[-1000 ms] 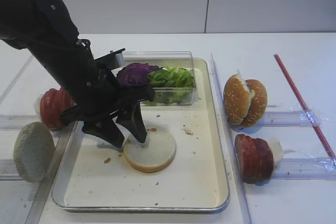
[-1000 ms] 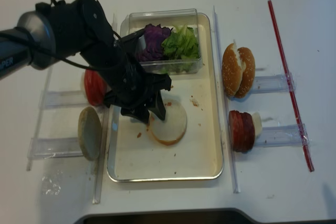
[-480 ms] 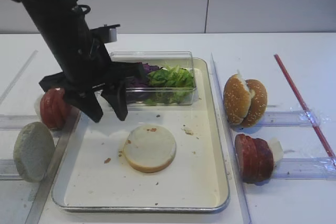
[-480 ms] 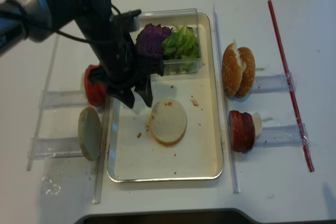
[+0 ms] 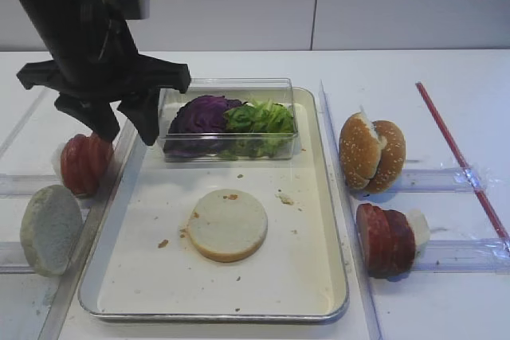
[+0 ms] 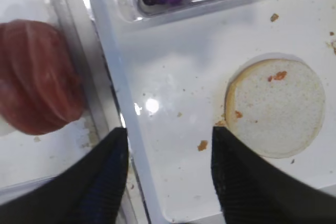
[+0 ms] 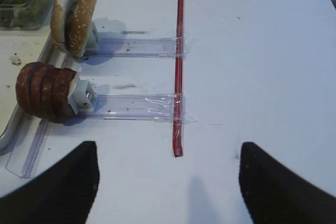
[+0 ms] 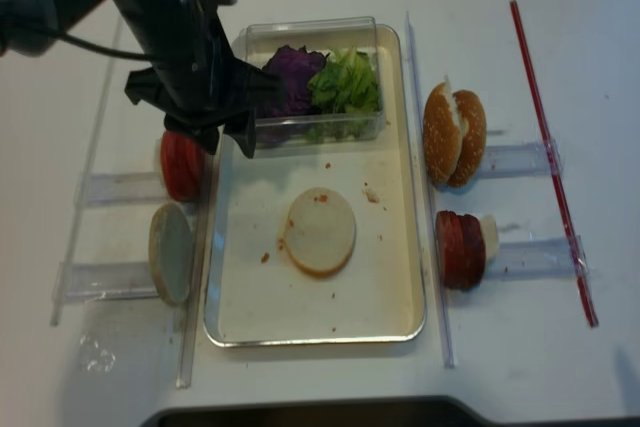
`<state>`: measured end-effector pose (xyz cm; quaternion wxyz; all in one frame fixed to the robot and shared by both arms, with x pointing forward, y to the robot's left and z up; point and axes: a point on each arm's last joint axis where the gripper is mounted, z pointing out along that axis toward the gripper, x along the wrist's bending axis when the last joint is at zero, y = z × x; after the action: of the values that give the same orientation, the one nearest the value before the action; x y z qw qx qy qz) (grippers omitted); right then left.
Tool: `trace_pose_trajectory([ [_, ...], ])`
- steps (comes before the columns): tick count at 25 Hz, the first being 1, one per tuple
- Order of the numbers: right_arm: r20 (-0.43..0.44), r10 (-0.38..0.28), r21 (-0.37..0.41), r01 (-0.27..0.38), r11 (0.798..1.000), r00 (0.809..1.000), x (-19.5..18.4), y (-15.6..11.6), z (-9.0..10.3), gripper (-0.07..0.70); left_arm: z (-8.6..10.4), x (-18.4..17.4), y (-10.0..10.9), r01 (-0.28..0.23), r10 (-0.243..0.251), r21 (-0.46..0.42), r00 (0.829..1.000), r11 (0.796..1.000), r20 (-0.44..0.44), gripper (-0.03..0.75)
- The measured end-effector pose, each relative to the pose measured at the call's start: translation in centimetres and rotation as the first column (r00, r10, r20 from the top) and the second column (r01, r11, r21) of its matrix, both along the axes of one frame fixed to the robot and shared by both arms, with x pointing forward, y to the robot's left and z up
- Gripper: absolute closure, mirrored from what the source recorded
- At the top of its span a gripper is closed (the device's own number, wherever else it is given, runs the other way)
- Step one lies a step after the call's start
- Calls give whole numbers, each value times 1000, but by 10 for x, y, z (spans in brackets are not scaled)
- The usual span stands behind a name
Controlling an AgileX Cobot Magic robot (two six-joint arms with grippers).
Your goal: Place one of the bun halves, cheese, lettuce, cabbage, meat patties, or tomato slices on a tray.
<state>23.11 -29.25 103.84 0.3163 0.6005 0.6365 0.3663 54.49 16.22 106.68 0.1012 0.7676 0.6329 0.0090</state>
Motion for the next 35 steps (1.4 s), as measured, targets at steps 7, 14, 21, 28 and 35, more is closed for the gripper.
trace_pose_trajectory([
  [7,0,0,0,0,1000,1000,0,0,0,76,29,-16,28,-37,33,43,994,998,102,369],
  [14,0,0,0,0,1000,1000,0,0,0,76,38,-39,92,-206,196,62,972,977,132,369],
  [21,0,0,0,0,1000,1000,0,0,0,76,53,-63,114,-233,217,67,957,970,191,369],
  [28,0,0,0,0,1000,1000,0,0,0,76,72,-113,120,-239,220,28,930,971,293,369],
  [35,0,0,0,0,1000,1000,0,0,0,76,62,-194,129,-230,214,-4,895,973,391,369],
])
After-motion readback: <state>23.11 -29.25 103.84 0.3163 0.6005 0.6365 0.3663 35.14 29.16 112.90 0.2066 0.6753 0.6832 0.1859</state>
